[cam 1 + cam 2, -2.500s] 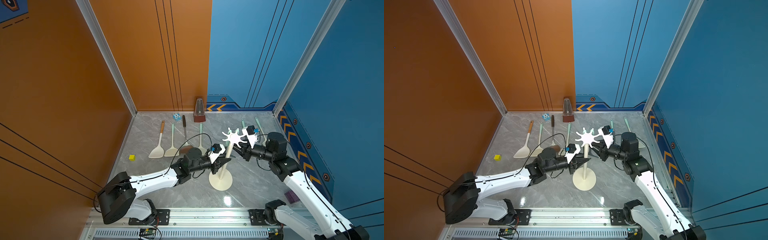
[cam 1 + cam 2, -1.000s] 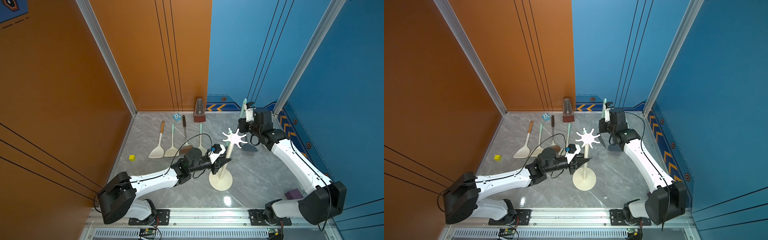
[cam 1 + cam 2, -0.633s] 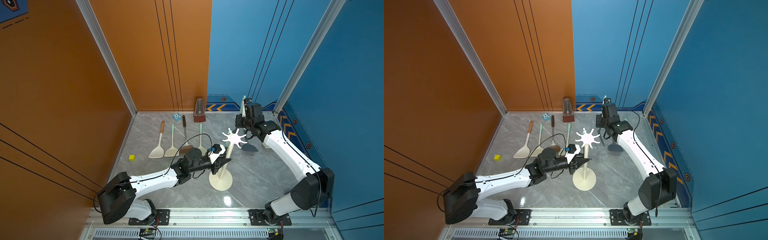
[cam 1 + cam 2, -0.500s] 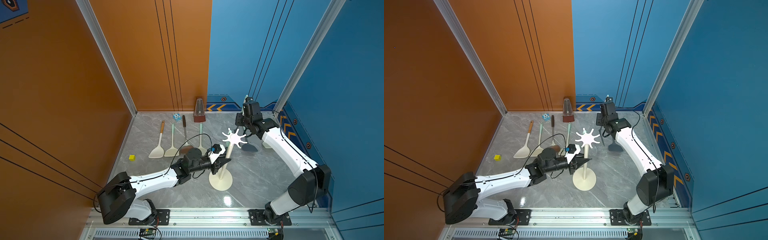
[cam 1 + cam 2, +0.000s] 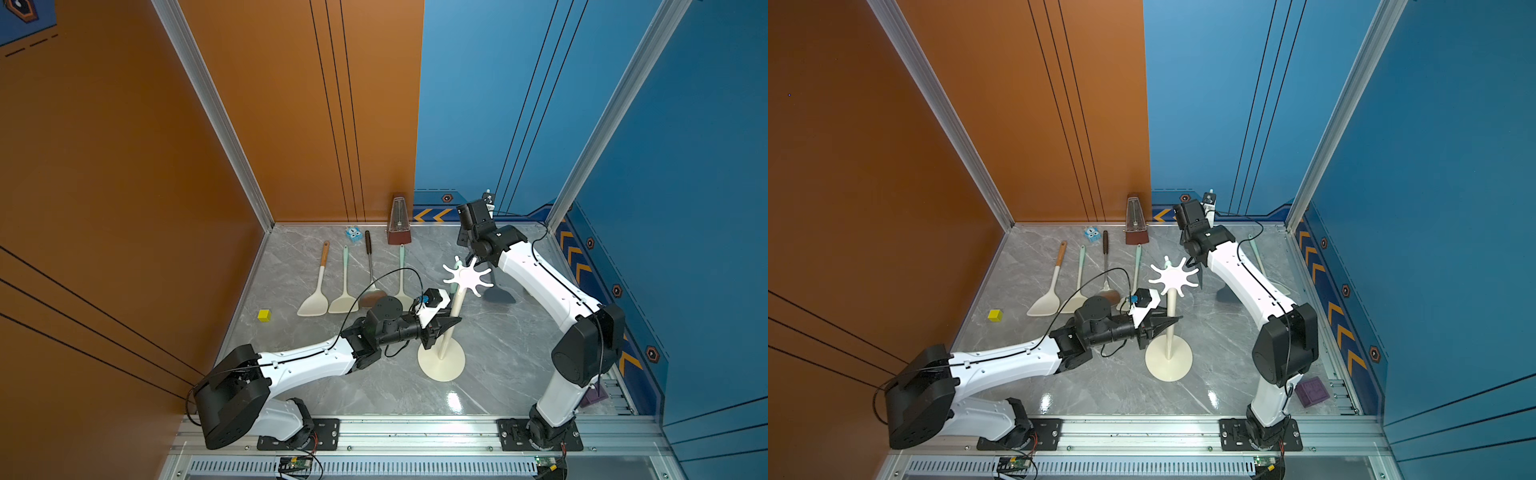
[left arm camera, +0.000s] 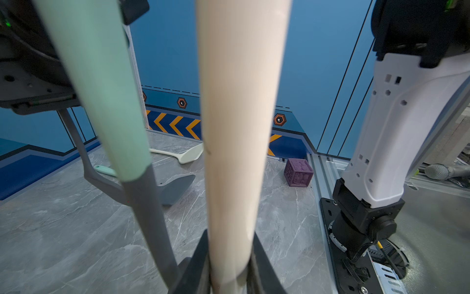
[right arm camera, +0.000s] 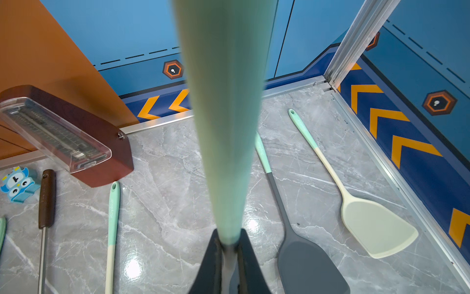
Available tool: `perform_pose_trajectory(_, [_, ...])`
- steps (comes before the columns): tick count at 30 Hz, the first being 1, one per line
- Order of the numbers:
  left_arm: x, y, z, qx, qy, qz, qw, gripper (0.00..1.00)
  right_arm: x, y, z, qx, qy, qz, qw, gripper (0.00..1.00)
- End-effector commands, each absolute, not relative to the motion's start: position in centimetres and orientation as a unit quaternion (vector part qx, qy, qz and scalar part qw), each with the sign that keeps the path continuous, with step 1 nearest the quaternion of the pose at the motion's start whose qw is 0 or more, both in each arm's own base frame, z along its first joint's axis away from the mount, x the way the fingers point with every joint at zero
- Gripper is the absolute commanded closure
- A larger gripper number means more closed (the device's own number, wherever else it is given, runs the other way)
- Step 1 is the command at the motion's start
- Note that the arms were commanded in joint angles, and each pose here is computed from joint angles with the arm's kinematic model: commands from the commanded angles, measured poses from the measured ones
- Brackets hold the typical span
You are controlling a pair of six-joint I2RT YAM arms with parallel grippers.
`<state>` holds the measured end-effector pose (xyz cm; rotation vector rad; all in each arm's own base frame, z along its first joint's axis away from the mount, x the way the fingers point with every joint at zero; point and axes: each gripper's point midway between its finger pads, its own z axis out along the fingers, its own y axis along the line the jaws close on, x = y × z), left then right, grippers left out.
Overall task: Take the spatula off the kitchen utensil rack
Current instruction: Place the spatula at the center of the board.
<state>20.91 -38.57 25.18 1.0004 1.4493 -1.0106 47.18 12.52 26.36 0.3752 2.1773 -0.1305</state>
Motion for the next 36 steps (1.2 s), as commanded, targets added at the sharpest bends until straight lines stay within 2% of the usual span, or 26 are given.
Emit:
perform_pose_trajectory(1, [19.5,-36.9,15.0,0.441,0.711,-0.373,0.402,0.84,47.7,11.4,26.4,0.212,0.868,-0.069,0.444,1.00])
perform_pose_trajectory(15, [19.4,-36.5,15.0,0.441,0.711,-0.368,0.407,0.84,49.2,9.5,21.4,0.312,0.854,-0.181,0.376,1.00])
perform_pose_trajectory(24, [19.4,-36.5,15.1,0.442,0.710,-0.367,0.407,0.84,50.1,9.4,18.4,0.327,0.848,-0.203,0.364,1.00])
perform_pose_trajectory(36, [19.5,-36.1,15.0,0.439,0.712,-0.362,0.411,0.84,51.7,10.2,10.4,0.293,0.867,-0.251,0.315,1.00])
